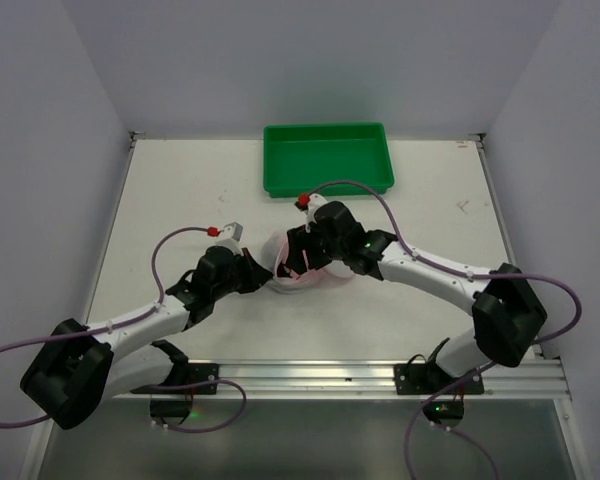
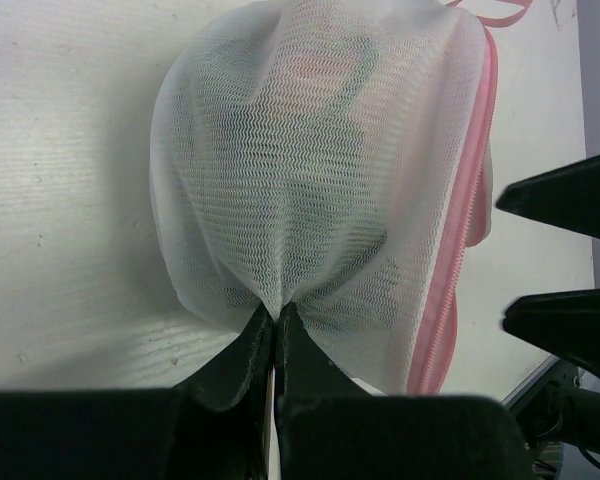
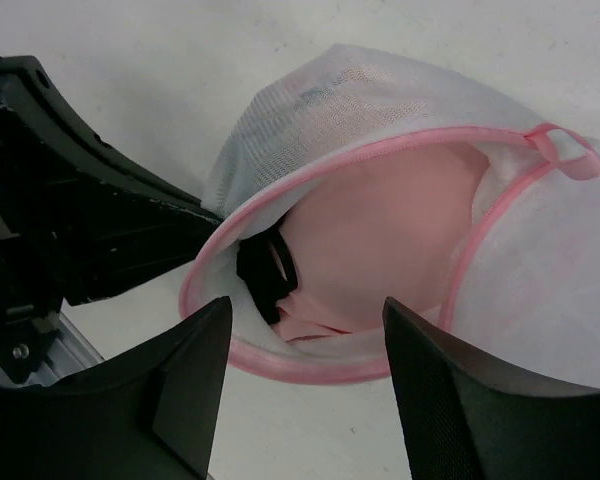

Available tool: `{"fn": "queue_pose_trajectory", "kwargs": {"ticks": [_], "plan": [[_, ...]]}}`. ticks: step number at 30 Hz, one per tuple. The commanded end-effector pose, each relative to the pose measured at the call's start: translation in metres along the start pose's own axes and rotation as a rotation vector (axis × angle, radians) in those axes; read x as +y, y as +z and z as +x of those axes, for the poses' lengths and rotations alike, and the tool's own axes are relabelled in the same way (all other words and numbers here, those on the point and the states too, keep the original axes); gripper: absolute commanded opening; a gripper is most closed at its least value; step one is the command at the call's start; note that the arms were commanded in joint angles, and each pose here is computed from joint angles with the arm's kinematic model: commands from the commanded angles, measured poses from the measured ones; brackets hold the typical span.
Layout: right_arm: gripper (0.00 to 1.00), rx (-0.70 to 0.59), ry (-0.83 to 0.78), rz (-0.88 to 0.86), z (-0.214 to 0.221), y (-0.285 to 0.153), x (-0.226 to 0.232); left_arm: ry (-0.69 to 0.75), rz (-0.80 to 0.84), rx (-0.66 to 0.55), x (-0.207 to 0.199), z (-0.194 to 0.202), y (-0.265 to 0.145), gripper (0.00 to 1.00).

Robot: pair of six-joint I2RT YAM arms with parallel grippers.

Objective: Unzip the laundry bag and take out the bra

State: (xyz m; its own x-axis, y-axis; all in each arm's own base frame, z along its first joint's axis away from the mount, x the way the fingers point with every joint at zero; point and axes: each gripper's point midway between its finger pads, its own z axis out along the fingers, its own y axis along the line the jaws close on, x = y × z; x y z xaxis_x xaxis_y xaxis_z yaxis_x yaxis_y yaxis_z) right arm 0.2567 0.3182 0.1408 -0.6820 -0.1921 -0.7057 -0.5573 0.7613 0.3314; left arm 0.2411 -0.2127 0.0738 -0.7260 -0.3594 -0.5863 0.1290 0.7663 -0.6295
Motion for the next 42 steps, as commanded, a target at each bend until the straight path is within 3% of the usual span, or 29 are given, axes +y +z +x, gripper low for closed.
{"fn": "queue_pose_trajectory", "kwargs": {"ticks": [1, 13, 20, 30, 42], "plan": [[0.64, -0.049, -0.057, -0.076, -0.021, 0.015, 0.015, 0.035, 0.043, -0.012, -0.016, -0.01, -0.003, 0.0], [0.75, 0.033, -0.008, 0.101, 0.004, 0.056, -0.026, 0.054, 0.041, -0.01, -0.015, -0.01, -0.006, 0.0], [0.76, 0.012, -0.009, 0.103, -0.004, 0.044, -0.025, 0.056, 0.026, 0.002, -0.008, -0.005, -0.005, 0.0], [0.63, -0.076, -0.006, 0.043, -0.038, 0.021, -0.004, 0.052, 0.02, 0.013, -0.005, -0.002, -0.002, 0.0], [0.53, 0.045, 0.015, 0.107, -0.003, 0.06, -0.033, 0.05, 0.026, 0.01, -0.006, -0.004, -0.002, 0.0]]}}
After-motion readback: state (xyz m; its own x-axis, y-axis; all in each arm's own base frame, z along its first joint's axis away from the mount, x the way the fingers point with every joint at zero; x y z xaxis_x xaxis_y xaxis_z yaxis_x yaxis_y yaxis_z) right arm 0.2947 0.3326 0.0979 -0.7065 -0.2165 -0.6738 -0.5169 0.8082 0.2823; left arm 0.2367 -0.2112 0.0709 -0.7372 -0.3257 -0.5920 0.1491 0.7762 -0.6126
